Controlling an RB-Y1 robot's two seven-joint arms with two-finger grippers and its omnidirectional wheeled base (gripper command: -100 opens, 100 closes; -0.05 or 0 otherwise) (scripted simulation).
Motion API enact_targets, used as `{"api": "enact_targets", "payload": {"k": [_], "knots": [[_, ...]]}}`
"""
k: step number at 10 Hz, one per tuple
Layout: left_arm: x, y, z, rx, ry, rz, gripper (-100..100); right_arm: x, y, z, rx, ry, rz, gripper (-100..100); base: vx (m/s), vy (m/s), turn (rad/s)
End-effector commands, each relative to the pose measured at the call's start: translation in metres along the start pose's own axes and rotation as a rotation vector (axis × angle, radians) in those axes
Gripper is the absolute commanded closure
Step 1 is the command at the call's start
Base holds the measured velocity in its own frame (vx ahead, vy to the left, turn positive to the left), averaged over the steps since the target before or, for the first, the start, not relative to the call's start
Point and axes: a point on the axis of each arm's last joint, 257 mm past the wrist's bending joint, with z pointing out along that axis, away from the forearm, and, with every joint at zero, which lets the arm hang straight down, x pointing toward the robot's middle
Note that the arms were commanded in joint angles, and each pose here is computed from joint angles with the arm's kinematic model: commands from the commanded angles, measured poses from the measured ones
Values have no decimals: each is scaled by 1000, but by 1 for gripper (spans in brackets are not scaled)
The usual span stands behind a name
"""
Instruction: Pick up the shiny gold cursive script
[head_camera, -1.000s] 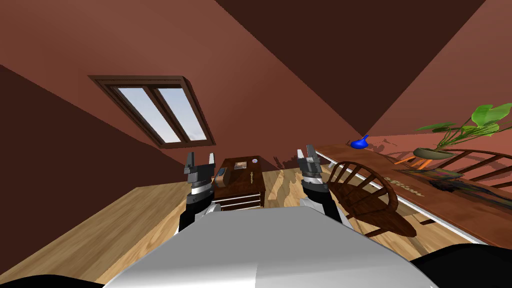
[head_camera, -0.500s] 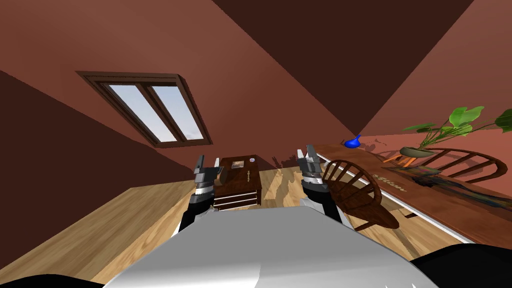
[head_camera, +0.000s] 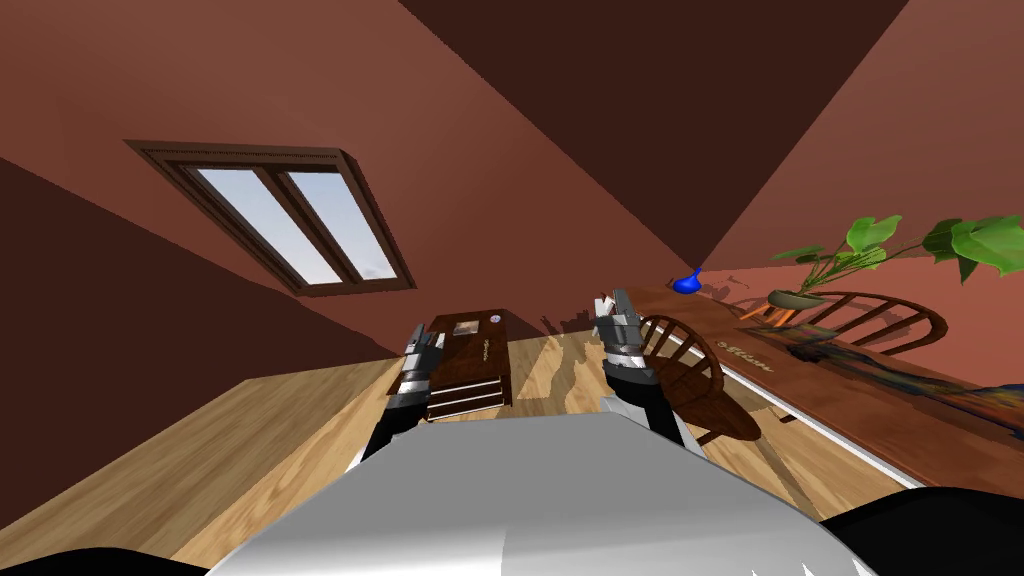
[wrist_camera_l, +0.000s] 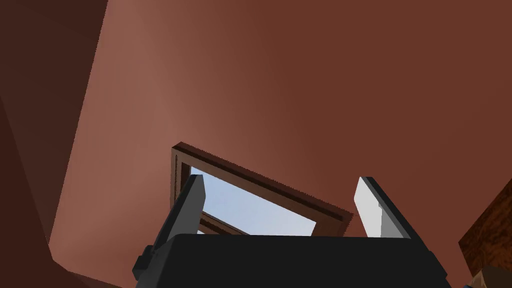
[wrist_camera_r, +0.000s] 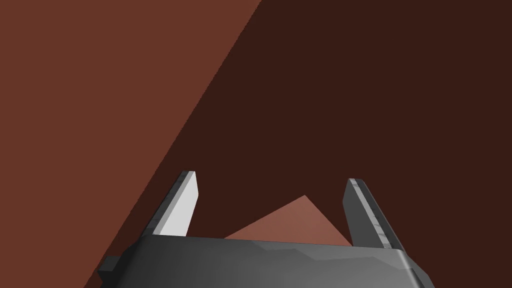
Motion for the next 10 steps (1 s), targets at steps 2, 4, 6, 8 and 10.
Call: {"api": "enact_targets", "payload": {"k": [2,4,6,8,10], "knots": [[-17,27,-8,-87,-24,0,-100,0,0,0,0,0,0,0,-22,-89,-26],[-43,74,-28,-225,-72,-5,-100,0,0,0,0,0,0,0,-14,-130,-54],[-58,99,-41,-305,-104,-11,-100,0,0,0,0,0,0,0,0,-124,-17],[-73,123,-55,-386,-138,-18,-100,0,0,0,0,0,0,0,19,-99,-23],[-88,146,-71,-469,-176,-28,-100,0,0,0,0,0,0,0,13,-91,-19]]}}
